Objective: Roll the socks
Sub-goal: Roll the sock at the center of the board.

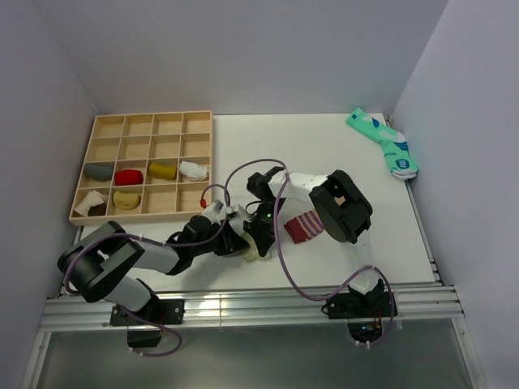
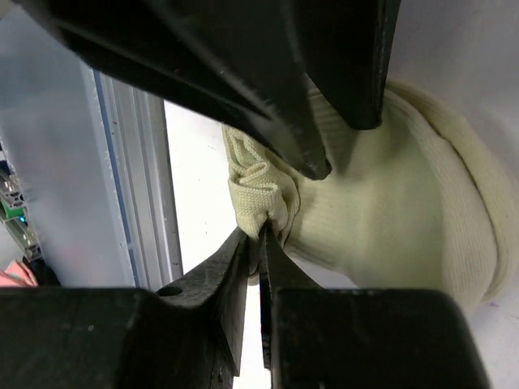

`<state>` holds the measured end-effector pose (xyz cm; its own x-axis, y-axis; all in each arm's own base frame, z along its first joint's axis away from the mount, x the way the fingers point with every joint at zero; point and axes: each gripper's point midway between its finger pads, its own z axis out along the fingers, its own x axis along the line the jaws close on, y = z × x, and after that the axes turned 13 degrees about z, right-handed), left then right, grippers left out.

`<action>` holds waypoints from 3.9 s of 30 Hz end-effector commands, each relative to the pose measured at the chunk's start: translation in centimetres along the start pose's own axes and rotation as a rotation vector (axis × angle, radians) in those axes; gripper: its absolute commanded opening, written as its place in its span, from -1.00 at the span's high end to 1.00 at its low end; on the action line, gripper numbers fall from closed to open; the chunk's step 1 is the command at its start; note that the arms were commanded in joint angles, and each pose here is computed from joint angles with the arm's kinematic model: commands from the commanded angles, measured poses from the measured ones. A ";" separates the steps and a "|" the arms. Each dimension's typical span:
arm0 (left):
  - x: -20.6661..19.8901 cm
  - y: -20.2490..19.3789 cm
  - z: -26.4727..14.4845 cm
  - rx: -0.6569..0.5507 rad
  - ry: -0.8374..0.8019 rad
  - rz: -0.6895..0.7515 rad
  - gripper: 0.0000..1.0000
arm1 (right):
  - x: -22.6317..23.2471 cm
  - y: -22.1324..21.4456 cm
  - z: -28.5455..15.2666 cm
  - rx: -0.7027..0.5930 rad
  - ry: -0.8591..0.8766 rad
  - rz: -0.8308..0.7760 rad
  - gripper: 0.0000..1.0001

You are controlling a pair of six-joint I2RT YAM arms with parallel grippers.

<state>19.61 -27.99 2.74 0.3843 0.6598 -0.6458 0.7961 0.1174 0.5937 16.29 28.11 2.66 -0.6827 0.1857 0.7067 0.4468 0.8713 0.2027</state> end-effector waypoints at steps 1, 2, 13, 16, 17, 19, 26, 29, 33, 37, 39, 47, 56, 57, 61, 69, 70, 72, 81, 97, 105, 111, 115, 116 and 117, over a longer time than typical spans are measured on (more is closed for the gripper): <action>-1.5 1.2 -0.3 -0.081 -0.035 0.150 0.31 | -0.6 0.2 -0.4 0.007 -0.022 0.079 0.73; -1.6 1.1 -0.3 -0.081 -0.034 0.174 0.30 | -0.6 0.1 -0.4 0.013 -0.026 0.083 0.73; -2.5 0.8 -1.9 -0.167 -0.086 0.281 0.19 | 0.4 0.0 -0.4 0.020 0.043 0.094 0.73; -2.2 0.6 -2.8 -0.201 -0.095 0.246 0.23 | 0.3 0.0 -0.4 0.016 0.037 0.097 0.73; -2.1 0.6 -2.9 -0.206 -0.090 0.238 0.26 | 0.3 0.0 -0.3 0.015 0.037 0.097 0.73; -2.3 0.8 -3.0 -0.219 -0.097 0.230 0.34 | 0.2 0.0 -0.3 0.015 0.033 0.100 0.73; -2.4 0.6 -3.5 -0.222 -0.111 0.242 0.69 | 0.0 0.0 -0.3 0.012 0.023 0.105 0.73; -3.3 0.6 -3.4 -0.219 -0.146 0.267 0.71 | 0.0 0.2 -0.4 0.013 0.027 0.110 0.73; -4.6 0.6 -3.1 -0.200 -0.189 0.315 0.64 | 0.2 0.4 -0.5 0.016 0.032 0.113 0.72; -6.1 0.9 -2.4 -0.182 -0.214 0.382 0.46 | 0.5 0.5 -0.7 0.027 0.050 0.125 0.72; -6.6 0.5 -2.1 -0.164 -0.219 0.408 0.39 | 0.6 0.5 -0.6 0.032 0.062 0.128 0.72; -5.6 -0.1 -0.5 -0.125 -0.160 0.451 0.29 | 0.7 0.0 -0.4 0.048 0.079 0.136 0.72; -5.1 -1.2 0.4 -0.107 -0.165 0.456 0.23 | 0.7 -0.1 -0.2 0.053 0.088 0.145 0.71; -5.0 -1.4 0.5 -0.100 -0.168 0.456 0.22 | 0.6 -0.1 -0.2 0.054 0.087 0.146 0.71; -5.1 -2.3 0.7 -0.073 -0.179 0.457 0.21 | 0.5 0.1 -0.2 0.047 0.083 0.150 0.71; -5.2 -3.7 0.9 -0.029 -0.221 0.423 0.53 | -0.1 0.8 0.0 0.021 0.053 0.188 0.68; -5.5 -3.6 0.9 -0.040 -0.237 0.420 0.57 | -0.2 0.9 0.0 0.014 0.047 0.187 0.67; -5.4 -4.1 0.8 -0.025 -0.247 0.405 0.72 | -0.2 1.2 -0.1 0.003 0.036 0.204 0.65; -4.6 -5.1 0.4 -0.019 -0.240 0.344 0.99 | -0.4 2.1 -2.1 -0.089 -0.015 0.208 0.29; -4.4 -5.5 0.1 -0.009 -0.236 0.311 0.99 | -2.6 3.7 -6.5 -0.249 -0.137 0.184 -0.11; -4.8 -5.5 0.3 -0.001 -0.254 0.318 0.99 | -4.6 4.4 -4.6 -0.220 -0.209 0.197 -0.19; -4.9 -5.4 0.4 0.002 -0.255 0.325 0.99 | -4.6 4.5 -3.7 -0.202 -0.212 0.209 -0.20; -4.9 -5.4 0.6 0.007 -0.251 0.327 0.99 | -4.7 4.4 -3.4 -0.192 -0.223 0.219 -0.13; -4.9 -5.4 0.6 0.007 -0.249 0.329 0.99 | -4.6 4.3 -3.3 -0.187 -0.221 0.220 -0.07; -5.0 -5.2 0.7 0.004 -0.250 0.330 0.99 | -4.7 4.1 -3.2 -0.184 -0.220 0.225 0.01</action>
<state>14.07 -32.01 2.59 0.7029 0.4742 -0.5301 0.6215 -0.0471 0.7820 22.95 29.05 2.59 -0.6449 0.4693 0.6032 0.6849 0.7051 0.1837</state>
